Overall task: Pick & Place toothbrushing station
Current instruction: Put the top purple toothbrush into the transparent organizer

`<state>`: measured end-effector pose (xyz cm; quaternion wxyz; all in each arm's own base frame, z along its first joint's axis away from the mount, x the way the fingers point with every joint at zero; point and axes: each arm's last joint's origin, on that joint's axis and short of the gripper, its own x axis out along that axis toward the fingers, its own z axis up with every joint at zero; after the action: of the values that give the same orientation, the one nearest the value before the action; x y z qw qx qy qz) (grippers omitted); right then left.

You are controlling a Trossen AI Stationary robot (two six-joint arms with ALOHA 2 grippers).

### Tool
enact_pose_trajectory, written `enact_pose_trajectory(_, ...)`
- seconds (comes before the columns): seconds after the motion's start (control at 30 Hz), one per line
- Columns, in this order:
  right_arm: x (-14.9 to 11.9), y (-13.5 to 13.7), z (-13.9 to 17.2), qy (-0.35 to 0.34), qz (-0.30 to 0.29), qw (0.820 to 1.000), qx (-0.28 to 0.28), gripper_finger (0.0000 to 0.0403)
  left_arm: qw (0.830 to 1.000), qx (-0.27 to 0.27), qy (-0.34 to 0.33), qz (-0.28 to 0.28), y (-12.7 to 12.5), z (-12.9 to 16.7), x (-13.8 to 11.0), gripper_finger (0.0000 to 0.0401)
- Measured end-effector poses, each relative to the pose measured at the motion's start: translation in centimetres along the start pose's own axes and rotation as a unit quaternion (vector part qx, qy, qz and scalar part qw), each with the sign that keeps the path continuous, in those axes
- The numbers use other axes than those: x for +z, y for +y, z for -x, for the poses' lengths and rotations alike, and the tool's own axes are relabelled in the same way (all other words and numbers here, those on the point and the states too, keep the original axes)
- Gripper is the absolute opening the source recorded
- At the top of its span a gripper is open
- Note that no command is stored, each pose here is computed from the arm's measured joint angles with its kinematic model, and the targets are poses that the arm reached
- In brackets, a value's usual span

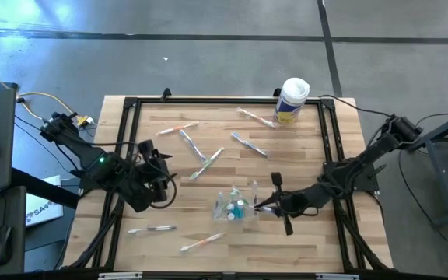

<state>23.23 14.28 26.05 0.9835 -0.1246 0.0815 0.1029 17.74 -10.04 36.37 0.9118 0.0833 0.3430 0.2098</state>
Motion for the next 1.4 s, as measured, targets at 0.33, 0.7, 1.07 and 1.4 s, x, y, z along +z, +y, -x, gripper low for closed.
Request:
enact_pose_trajectory(0.33, -1.3, -1.9, -1.7, 0.019, -0.06, 0.998, 0.009, 0.0009, 1.0, -0.007, -0.01, 0.014, -1.1, -1.1, -0.6, 0.0281)
enact_pose_trajectory(0.7, -1.5, -1.8, -1.3, 0.042, -0.118, 0.992, 0.024, 0.0009, 1.0, -0.008, -0.011, 0.015, -1.6, -1.7, -1.1, 0.0281)
enact_pose_trajectory(1.07, -2.4, -2.3, -1.7, 0.075, -0.164, 0.984, 0.009, 0.0009, 0.999, -0.012, -0.017, 0.024, -2.2, -2.3, -1.6, 0.0281)
enact_pose_trajectory(1.4, -4.7, -3.0, -3.9, 0.112, -0.181, 0.977, 0.019, 0.0009, 0.999, -0.014, -0.019, 0.026, -2.6, -2.9, -2.0, 0.0281)
